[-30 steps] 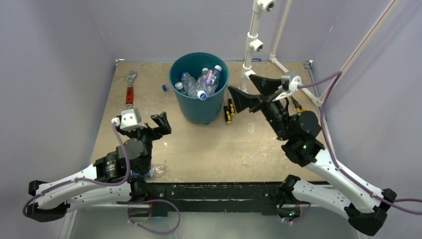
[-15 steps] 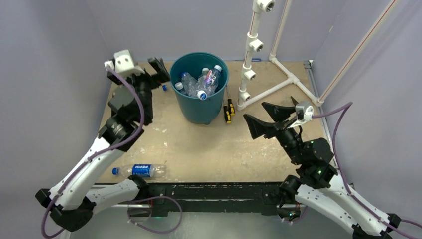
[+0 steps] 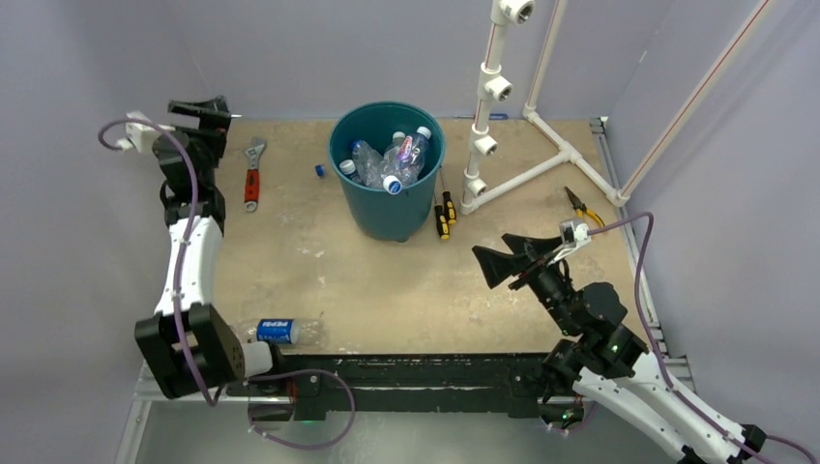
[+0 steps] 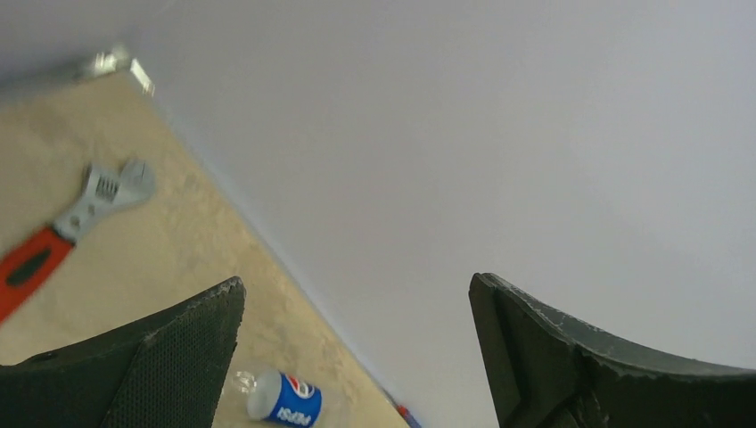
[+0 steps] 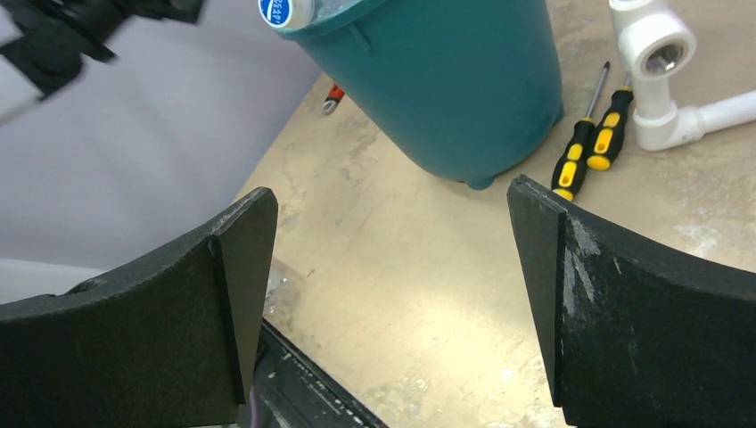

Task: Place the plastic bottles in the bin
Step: Pick up the plastic bottle at the center of the board.

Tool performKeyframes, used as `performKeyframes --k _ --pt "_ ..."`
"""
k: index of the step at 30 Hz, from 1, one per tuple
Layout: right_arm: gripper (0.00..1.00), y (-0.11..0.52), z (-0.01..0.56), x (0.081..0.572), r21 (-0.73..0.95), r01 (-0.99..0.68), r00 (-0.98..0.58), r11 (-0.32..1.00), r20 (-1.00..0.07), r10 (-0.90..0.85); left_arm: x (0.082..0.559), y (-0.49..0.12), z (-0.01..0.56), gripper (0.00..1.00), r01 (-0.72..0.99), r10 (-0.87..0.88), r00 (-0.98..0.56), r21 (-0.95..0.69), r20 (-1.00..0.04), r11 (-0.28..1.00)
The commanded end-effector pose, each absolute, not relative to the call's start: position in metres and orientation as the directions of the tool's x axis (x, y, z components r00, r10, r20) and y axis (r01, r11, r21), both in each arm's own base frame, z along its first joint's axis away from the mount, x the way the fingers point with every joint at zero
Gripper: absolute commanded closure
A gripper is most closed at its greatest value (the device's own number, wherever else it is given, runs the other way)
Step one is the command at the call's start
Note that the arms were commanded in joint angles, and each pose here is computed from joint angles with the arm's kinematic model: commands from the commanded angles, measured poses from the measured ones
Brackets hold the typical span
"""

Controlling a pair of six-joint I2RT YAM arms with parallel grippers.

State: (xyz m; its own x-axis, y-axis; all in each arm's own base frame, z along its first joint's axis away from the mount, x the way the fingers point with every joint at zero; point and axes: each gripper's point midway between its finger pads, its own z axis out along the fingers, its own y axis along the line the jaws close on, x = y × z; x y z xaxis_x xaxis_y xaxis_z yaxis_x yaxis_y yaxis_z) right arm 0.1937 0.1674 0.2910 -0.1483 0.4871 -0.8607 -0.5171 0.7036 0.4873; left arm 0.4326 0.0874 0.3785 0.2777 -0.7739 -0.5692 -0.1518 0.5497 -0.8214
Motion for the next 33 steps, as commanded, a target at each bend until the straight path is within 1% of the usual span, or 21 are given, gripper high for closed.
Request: performKeyframes --k 1,4,7,10,13,17,20,23,28,33 --pt "0.01 0.166 0.271 0.191 0.567 -0.476 -0.211 0.672 -0.815 0.539 0.455 0.078 0.328 0.05 -0.013 -0.952 0.192 -0.971 -0.238 0.24" --pt "0.01 0.172 0.256 0.191 0.59 -0.468 -0.251 0.658 -0.803 0.541 0.465 0.084 0.286 0.02 -0.075 -0.956 0.202 -0.977 -0.211 0.2" --pt "0.02 0.177 0.243 0.193 0.602 -0.459 -0.278 0.653 -0.796 0.538 0.47 0.092 0.254 0.01 -0.154 -0.943 0.236 -0.967 -0.235 0.202" --pt "0.02 0.183 0.238 0.195 0.6 -0.46 -0.294 0.654 -0.798 0.525 0.48 0.09 0.224 0.01 -0.198 -0.948 0.219 -0.962 -0.231 0.189" --pt "0.02 0.187 0.234 0.199 0.595 -0.45 -0.309 0.666 -0.803 0.509 0.494 0.065 0.207 0.01 -0.195 -0.961 0.165 -0.962 -0.224 0.191" --pt "0.02 0.189 0.232 0.204 0.59 -0.436 -0.309 0.68 -0.807 0.503 0.517 0.024 0.186 0.01 -0.237 -0.963 0.115 -0.948 -0.243 0.211" --pt "0.02 0.187 0.234 0.206 0.592 -0.424 -0.3 0.685 -0.806 0.51 0.525 -0.002 0.155 0.01 -0.3 -0.974 0.084 -0.937 -0.212 0.178" --pt "0.02 0.182 0.234 0.206 0.592 -0.407 -0.292 0.696 -0.806 0.515 0.527 -0.006 0.127 0.04 -0.368 -0.974 0.116 -0.919 -0.196 0.141" --pt "0.02 0.179 0.226 0.204 0.593 -0.393 -0.306 0.703 -0.805 0.508 0.538 -0.031 0.086 0.05 -0.485 -0.985 0.069 -0.868 -0.159 0.106" --pt "0.02 0.178 0.225 0.205 0.59 -0.386 -0.301 0.709 -0.807 0.508 0.555 -0.044 0.076 0.06 -0.52 -0.984 0.083 -0.85 -0.155 0.09"
